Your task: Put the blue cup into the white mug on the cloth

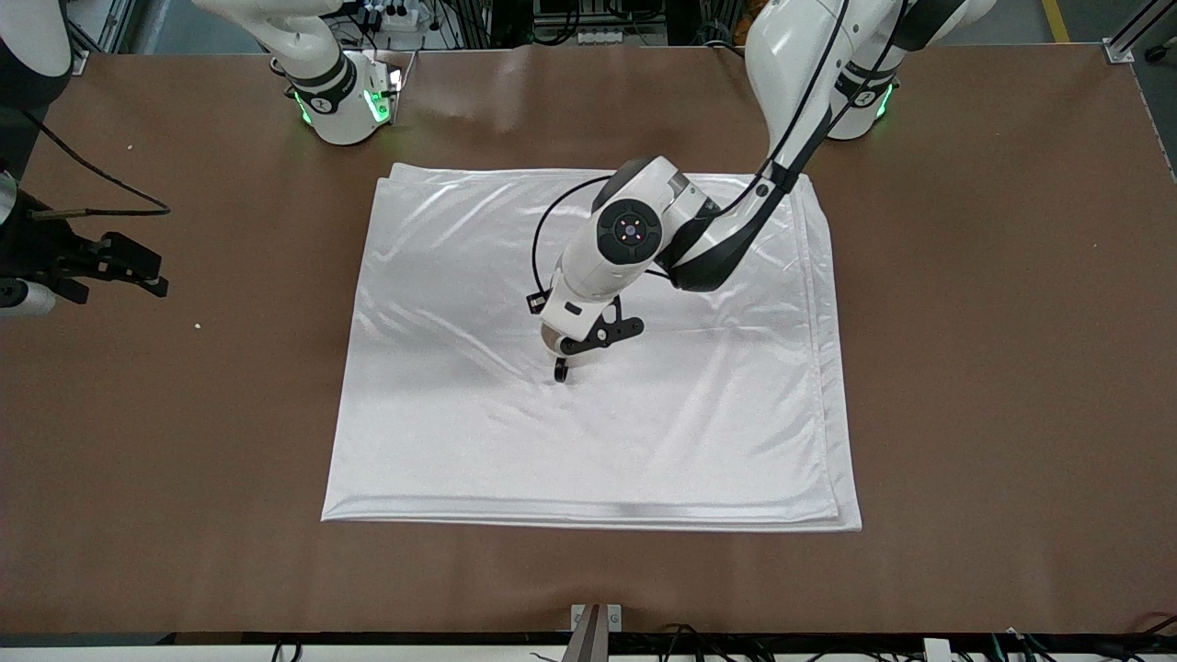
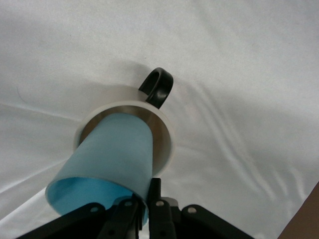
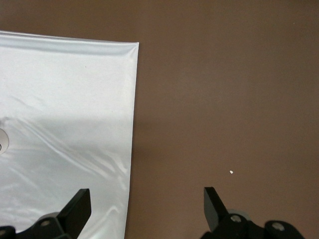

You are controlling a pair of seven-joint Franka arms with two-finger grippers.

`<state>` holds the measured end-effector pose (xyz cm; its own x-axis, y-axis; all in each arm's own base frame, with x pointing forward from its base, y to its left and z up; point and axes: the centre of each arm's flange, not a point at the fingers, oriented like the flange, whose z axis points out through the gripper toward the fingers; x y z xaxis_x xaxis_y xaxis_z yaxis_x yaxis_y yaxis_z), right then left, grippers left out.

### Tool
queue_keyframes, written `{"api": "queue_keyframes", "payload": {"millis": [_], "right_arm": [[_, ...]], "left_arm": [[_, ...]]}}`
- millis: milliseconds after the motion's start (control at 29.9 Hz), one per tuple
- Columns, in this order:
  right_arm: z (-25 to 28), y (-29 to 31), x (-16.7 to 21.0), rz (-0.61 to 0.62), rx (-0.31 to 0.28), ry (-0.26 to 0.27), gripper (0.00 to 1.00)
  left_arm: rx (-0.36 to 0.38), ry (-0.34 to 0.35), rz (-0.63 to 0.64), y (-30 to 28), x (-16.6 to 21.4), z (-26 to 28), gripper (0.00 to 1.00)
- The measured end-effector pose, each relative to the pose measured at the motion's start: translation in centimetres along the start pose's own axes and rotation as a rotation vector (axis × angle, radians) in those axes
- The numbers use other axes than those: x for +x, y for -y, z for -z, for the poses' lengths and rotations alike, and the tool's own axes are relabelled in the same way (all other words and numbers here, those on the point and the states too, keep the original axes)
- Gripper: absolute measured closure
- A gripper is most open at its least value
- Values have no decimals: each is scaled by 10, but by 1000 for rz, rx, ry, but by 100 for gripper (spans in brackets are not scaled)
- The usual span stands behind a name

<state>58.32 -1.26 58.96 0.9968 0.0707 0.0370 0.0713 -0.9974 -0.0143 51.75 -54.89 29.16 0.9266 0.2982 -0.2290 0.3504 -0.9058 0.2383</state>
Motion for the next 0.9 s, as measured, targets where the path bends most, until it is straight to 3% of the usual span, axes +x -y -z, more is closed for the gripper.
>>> {"api": "queue_keyframes", "payload": {"millis": [401,434,668,902], "right_arm": [[0,0,0,0,0,0,0],[0,0,0,0,0,0,0],[0,0,0,0,0,0,0],[0,0,0,0,0,0,0]], "left_arm": [[0,-4,5,2,4,-3,41],[0,-6,6,2,5,-2,32],[-16,-50,15,3,22,16,3],[52,-202,-14,21,62,59,0]]}}
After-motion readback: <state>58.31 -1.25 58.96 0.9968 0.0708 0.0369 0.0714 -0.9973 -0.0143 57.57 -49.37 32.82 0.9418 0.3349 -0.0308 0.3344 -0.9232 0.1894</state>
